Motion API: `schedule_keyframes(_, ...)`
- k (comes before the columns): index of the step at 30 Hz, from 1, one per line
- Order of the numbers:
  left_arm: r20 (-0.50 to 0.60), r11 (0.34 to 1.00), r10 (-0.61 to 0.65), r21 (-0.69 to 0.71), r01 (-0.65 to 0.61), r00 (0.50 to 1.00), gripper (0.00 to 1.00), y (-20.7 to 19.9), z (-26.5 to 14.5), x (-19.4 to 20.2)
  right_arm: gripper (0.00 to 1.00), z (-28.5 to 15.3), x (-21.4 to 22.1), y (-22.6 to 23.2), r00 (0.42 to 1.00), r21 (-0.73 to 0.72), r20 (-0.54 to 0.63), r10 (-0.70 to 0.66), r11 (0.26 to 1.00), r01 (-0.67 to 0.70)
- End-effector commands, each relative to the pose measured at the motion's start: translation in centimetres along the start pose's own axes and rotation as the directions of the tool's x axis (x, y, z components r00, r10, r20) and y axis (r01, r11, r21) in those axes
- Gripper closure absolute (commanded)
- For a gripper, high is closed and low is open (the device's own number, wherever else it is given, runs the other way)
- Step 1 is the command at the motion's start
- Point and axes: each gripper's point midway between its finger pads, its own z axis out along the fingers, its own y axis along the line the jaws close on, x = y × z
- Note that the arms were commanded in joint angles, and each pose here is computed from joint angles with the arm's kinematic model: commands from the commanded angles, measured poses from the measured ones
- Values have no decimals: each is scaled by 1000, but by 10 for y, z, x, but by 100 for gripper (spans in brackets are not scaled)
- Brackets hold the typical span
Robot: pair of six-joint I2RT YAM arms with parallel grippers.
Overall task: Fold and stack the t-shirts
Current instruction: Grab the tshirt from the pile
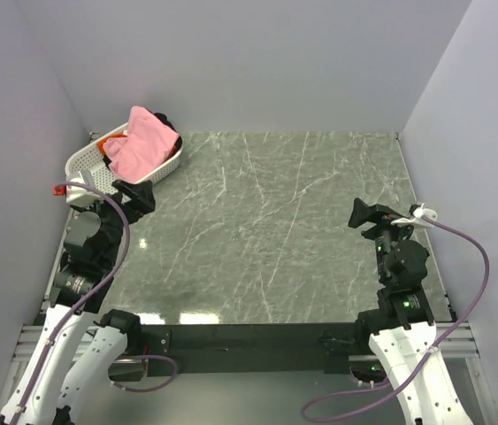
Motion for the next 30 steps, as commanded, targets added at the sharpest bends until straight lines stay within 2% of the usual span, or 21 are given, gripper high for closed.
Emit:
schedule_keyframes(1,18,1000,0,-14,1,1000,1,-4,2,-9,10,-3,-23,3,998,3,66,23,1000,-23)
schedule_keyframes(5,6,997,48,65,-49,999,1,-22,2,-13,10,-1,-17,0,999,28,31,20,999,-20)
schedule_keyframes(10,87,998,69,1,-70,994,1,-23,10,-46,9,3,-16,-7,1000,81,10,23,996,-23)
schedule_keyframes(13,107,994,112,-25,-109,988,1,-33,35,-59,9,2,-14,-7,1000,85,-3,27,996,-27)
schedule_keyframes(14,62,988,145,-54,-142,987,1,-31,57,-46,9,1,-14,-6,1000,78,-7,27,997,-26)
schedule_keyframes(16,50,980,196,-55,-193,979,1,-41,80,-58,9,0,-13,-8,999,87,-8,32,996,-31)
schedule_keyframes(17,-28,972,219,-76,-220,975,1,-36,109,-37,9,0,-13,-11,999,103,-4,33,994,-33)
schedule_keyframes(18,-8,975,208,-82,-208,978,1,-38,123,-57,9,-1,-13,-12,999,109,-1,39,993,-39)
schedule_keyframes(19,-46,980,194,-30,-195,980,1,-44,137,-50,9,-2,-12,-13,999,112,-4,41,993,-41)
schedule_keyframes(20,-100,979,190,-51,-196,977,1,-32,164,-31,9,-2,-13,-12,999,106,-1,43,993,-42)
schedule_keyframes(22,-87,980,184,-64,-189,979,1,-28,188,-40,9,-3,-14,-10,999,95,-2,42,995,-42)
schedule_keyframes(24,-172,968,211,-103,-231,962,1,-10,228,-7,9,-4,-14,-10,999,94,3,47,994,-47)
schedule_keyframes(25,-145,968,217,-93,-232,965,1,-17,230,-20,9,-4,-14,-10,999,94,5,48,994,-49)
schedule_keyframes(26,-201,963,225,-105,-250,953,1,-7,245,4,9,-4,-14,-10,999,91,7,52,994,-53)
schedule_keyframes(27,-197,962,230,-102,-253,953,1,-9,254,1,9,-4,-13,-9,999,88,6,52,995,-53)
schedule_keyframes(28,-245,957,236,-107,-268,940,2,0,267,23,9,-3,-13,-9,999,86,7,53,995,-53)
schedule_keyframes(30,-265,955,244,-104,-279,933,3,2,278,32,9,-3,-11,-9,999,88,-1,51,995,-51)
